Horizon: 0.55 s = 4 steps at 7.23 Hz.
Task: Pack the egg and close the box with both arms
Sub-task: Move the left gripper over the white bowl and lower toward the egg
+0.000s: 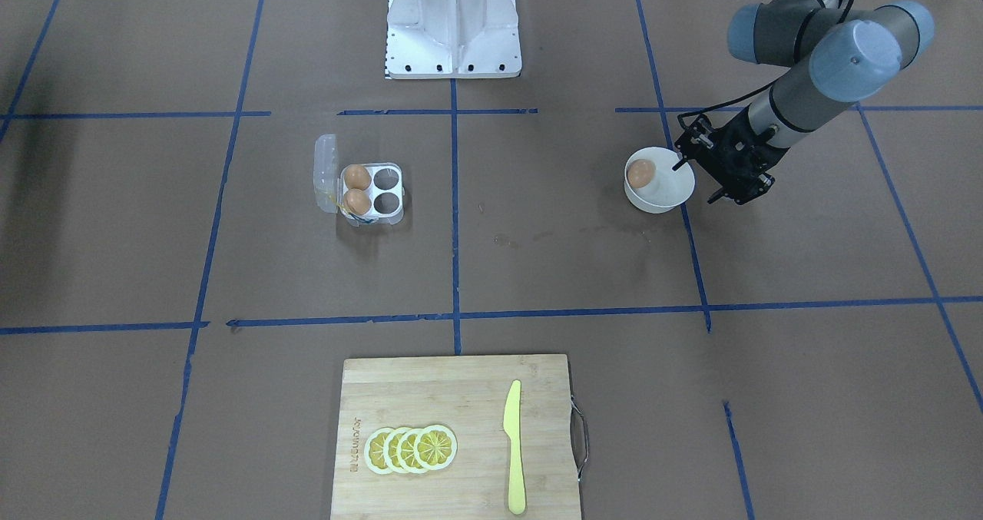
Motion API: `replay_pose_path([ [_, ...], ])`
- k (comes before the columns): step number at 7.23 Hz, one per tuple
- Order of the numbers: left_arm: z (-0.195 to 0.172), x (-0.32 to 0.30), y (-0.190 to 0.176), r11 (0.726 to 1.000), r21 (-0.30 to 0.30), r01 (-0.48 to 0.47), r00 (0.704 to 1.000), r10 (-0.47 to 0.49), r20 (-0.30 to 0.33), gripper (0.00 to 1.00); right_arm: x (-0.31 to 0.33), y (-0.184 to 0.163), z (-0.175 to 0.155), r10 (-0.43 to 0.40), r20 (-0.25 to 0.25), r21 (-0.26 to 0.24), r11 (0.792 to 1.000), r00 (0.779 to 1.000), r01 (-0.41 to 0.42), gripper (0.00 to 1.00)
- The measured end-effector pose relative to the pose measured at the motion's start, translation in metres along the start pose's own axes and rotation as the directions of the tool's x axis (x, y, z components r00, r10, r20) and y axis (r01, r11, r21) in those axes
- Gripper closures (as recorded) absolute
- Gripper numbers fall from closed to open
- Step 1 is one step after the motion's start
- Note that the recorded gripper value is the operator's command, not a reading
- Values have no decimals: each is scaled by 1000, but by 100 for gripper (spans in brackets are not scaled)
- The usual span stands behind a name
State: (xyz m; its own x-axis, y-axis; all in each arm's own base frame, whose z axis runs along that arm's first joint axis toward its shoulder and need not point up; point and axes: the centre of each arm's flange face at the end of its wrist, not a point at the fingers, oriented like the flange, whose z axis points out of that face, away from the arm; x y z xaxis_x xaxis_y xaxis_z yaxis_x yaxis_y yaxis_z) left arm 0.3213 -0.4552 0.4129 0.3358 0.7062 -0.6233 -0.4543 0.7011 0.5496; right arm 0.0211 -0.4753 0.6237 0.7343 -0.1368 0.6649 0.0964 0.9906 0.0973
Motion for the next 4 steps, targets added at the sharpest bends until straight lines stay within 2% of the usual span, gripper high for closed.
replay_pose_path([
  [4,25,18,-2,999,-37,6,1000,-7,-27,28,0,0,3,0,0,-7,1000,1000,0,0],
])
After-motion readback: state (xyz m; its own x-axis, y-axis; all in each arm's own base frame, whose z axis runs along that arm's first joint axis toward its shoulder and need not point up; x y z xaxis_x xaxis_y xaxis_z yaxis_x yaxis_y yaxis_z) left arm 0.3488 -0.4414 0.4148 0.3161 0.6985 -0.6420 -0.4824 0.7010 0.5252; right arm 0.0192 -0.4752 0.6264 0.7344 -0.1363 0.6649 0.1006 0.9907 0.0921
